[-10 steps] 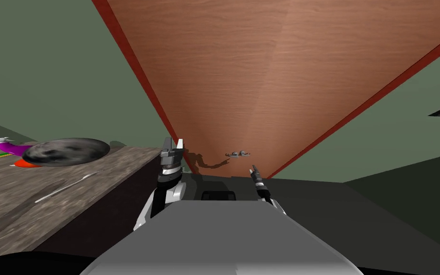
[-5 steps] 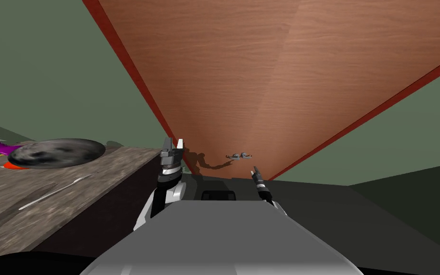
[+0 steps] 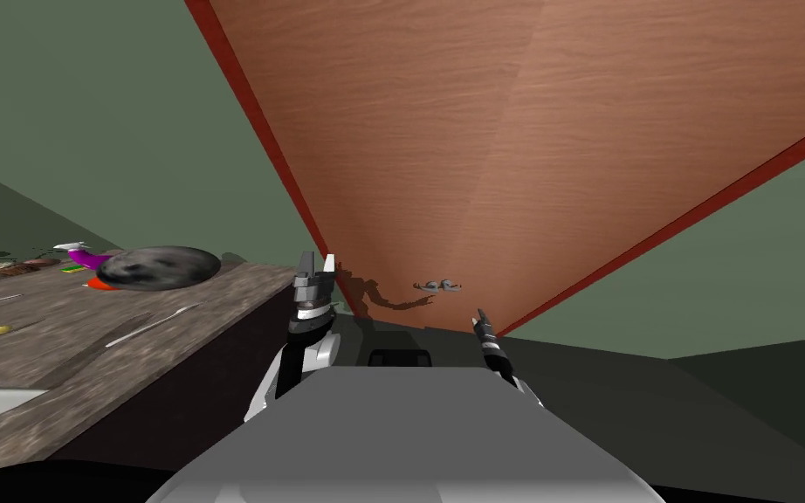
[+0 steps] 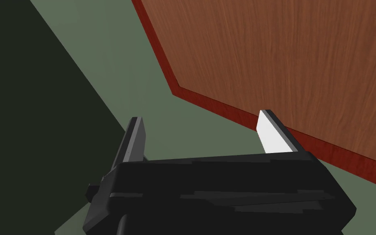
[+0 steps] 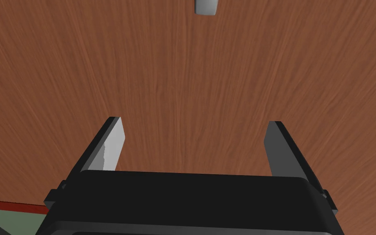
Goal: Pull the door open
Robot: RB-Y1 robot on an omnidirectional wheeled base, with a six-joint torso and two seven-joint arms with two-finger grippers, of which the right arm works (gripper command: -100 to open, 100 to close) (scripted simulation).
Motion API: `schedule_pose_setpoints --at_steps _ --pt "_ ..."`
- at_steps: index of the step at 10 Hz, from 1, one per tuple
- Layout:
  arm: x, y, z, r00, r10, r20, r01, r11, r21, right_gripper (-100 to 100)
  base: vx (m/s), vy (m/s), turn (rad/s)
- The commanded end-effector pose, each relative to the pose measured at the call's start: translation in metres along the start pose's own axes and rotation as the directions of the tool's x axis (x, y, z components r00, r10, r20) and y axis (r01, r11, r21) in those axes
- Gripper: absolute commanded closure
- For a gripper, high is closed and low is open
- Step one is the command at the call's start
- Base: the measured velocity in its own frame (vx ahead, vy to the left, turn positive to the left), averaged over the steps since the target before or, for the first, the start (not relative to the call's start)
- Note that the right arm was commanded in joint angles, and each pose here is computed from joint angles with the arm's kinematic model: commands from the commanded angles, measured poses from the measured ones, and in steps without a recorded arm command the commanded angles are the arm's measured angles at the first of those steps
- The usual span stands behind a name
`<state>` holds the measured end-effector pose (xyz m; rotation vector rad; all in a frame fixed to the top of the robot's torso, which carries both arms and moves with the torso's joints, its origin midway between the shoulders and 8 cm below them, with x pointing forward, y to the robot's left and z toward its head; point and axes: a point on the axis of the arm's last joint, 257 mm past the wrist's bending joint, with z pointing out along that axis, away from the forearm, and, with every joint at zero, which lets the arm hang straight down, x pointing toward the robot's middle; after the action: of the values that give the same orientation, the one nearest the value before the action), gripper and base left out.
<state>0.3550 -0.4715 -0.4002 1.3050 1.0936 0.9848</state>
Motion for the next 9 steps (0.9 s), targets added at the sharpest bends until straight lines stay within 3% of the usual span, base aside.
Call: schedule_pose_setpoints --at_steps 1,2,4,6,7,8,9 --pt "-0.009 0.003 -0.0015 1.000 -0.006 0.019 0.006 1.000 0.003 -100 0.013 -0.027 0.029" --pt "-0.009 0.003 -0.0015 1.000 -0.006 0.019 0.006 1.000 0.003 -100 0.009 -0.009 -0.023" --pt "-0.036 0.002 -0.0032 0.996 -0.015 0.089 0.014 1.000 0.012 -100 0.015 -0.044 0.181" --pt "-0.045 0.002 0.0022 0.991 -0.008 0.135 0.006 1.000 0.010 -100 0.041 -0.117 0.242" --pt "-0.035 0.003 0.0097 0.991 0.006 0.135 -0.006 1.000 0.001 -100 0.074 -0.169 0.329" --pt "-0.012 0.005 0.0212 0.993 0.026 0.113 -0.025 1.000 -0.013 -100 0.149 -0.119 0.257" --pt "-0.003 0.007 0.0256 0.994 0.034 0.102 -0.032 0.999 -0.020 -100 0.143 -0.040 0.179"
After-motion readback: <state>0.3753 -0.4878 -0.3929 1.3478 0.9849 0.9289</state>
